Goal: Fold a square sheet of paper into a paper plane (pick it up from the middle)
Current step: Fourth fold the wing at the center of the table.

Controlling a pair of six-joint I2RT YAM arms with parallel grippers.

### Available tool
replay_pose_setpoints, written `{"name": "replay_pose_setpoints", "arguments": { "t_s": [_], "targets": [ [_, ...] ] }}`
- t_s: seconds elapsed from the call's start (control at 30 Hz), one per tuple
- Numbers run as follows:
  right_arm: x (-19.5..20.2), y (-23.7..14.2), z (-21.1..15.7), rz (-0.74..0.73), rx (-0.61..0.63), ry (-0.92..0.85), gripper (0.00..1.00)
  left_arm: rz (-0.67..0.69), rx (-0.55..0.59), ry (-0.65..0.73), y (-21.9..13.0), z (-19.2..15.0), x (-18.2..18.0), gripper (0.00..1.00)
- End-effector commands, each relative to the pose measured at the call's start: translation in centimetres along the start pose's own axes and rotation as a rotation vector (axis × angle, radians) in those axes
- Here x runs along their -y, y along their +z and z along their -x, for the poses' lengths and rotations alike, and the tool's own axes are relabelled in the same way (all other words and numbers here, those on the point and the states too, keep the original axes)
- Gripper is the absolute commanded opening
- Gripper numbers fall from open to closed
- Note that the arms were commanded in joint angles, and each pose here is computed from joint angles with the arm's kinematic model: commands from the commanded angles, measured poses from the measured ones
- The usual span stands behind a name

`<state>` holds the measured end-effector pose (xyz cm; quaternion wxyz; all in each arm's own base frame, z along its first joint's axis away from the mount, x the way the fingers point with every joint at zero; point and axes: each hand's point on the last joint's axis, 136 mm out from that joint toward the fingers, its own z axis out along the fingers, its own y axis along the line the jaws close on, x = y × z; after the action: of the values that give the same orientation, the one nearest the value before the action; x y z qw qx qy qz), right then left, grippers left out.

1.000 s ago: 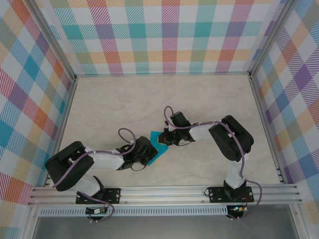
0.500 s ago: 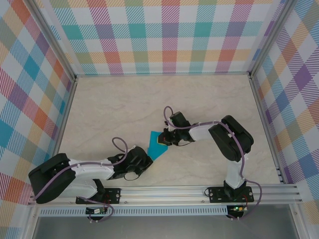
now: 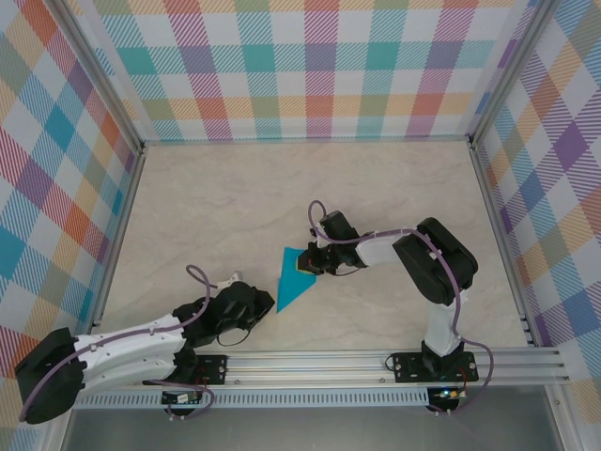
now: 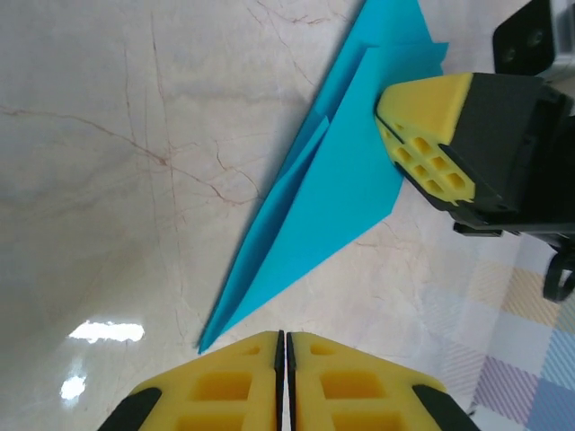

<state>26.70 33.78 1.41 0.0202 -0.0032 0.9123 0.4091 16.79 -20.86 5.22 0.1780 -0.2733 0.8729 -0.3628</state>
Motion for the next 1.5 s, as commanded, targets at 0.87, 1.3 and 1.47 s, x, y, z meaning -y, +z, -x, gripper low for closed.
{"name": "replay_pose_setpoints", "arguments": {
  "t_s": [0.87,1.3,1.47],
  "targets": [
    [6.3,0.7,-1.9,-0.212,-0.031,0.091,0.05,0.353,-0.179,0.09,2.2,-2.2,-5.4,0.11],
    [6.3,0.8,-2.1,-0.209,-0.042,0.09,0.05,0.119,-0.138,0.165,2.4,-1.3,1.8,0.11],
    [6.4,0.8,-2.2,-0.212,-0.044,0.095,0.05,0.101,-0.076,0.164,2.2,-0.1,3.1,0.1]
  ]
}}
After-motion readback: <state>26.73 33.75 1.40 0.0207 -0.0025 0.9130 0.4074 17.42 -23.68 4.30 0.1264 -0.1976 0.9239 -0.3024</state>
